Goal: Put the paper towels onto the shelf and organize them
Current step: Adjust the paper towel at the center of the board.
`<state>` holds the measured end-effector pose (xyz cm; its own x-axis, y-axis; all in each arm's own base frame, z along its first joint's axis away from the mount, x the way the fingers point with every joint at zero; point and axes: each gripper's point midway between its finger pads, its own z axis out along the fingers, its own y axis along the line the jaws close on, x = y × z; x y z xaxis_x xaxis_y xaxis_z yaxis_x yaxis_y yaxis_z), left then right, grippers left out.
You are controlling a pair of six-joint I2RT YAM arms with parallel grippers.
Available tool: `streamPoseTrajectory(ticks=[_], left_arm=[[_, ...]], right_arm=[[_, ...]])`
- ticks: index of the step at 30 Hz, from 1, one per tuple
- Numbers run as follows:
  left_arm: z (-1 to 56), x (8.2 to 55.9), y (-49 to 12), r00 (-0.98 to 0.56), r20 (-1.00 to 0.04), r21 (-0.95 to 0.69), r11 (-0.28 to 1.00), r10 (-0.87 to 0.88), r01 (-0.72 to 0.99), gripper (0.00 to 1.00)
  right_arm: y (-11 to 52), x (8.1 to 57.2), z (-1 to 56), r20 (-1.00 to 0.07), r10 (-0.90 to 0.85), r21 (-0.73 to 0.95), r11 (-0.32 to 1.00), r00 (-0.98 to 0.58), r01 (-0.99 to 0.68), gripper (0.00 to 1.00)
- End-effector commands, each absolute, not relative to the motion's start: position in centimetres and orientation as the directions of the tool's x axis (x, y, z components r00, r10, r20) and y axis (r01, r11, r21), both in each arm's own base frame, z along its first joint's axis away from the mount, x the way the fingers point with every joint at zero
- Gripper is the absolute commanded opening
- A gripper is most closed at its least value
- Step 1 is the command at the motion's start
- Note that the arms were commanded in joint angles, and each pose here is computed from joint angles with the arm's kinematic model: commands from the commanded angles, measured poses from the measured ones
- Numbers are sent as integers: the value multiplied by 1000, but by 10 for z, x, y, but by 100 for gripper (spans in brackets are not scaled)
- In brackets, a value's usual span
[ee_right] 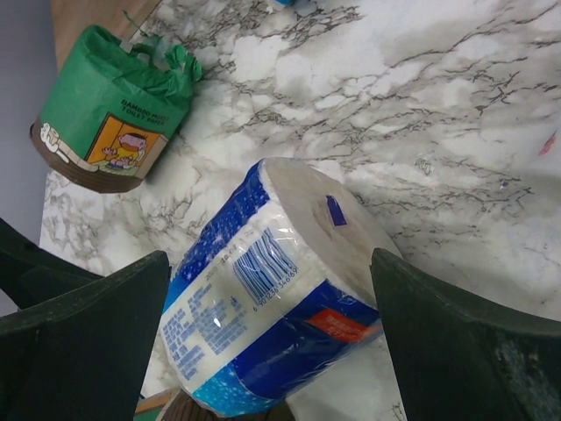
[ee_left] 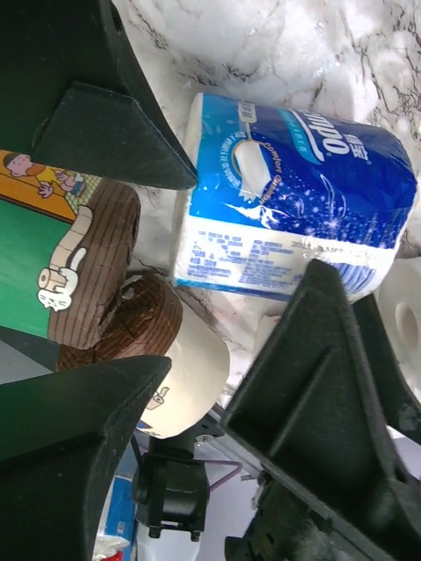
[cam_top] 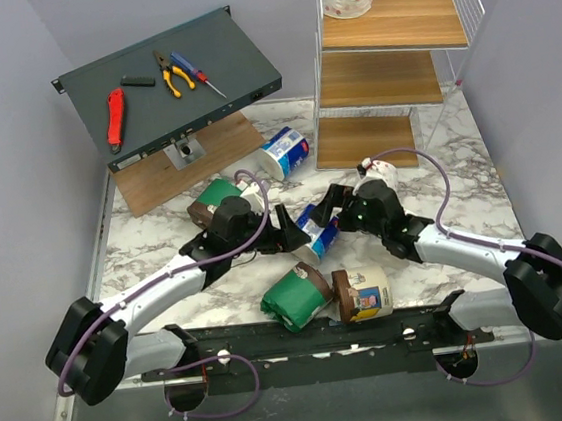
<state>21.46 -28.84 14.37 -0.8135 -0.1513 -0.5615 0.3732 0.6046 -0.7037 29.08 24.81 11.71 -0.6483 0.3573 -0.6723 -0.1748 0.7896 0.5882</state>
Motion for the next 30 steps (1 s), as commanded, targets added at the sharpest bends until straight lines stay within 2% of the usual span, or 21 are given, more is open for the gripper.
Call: streamPoseTrajectory(ticks=[1,12,19,24,30], left_arm=[[156,228,-299,-818,-550,-729,574,-166,373,77],[163,267,-305,-810,-525,-751,589,-261,298,76],[192,296,-303,-759,-574,-723,624,-307,295,76],[197,281,-284,-743,-612,-672,672,-269,311,78],[164,249,-279,-809,-538,-712,642,-235,286,79]], right_arm=[[255,274,119,-629,358,643,738,-690,-203,100],[247,266,127,-636,354,638,742,-686,-208,100],[222,276,130,-676,401,586,802,-618,-120,100],[208,279,134,-705,398,559,821,-587,-115,100],[217,278,132,-680,390,607,774,-621,-179,100]])
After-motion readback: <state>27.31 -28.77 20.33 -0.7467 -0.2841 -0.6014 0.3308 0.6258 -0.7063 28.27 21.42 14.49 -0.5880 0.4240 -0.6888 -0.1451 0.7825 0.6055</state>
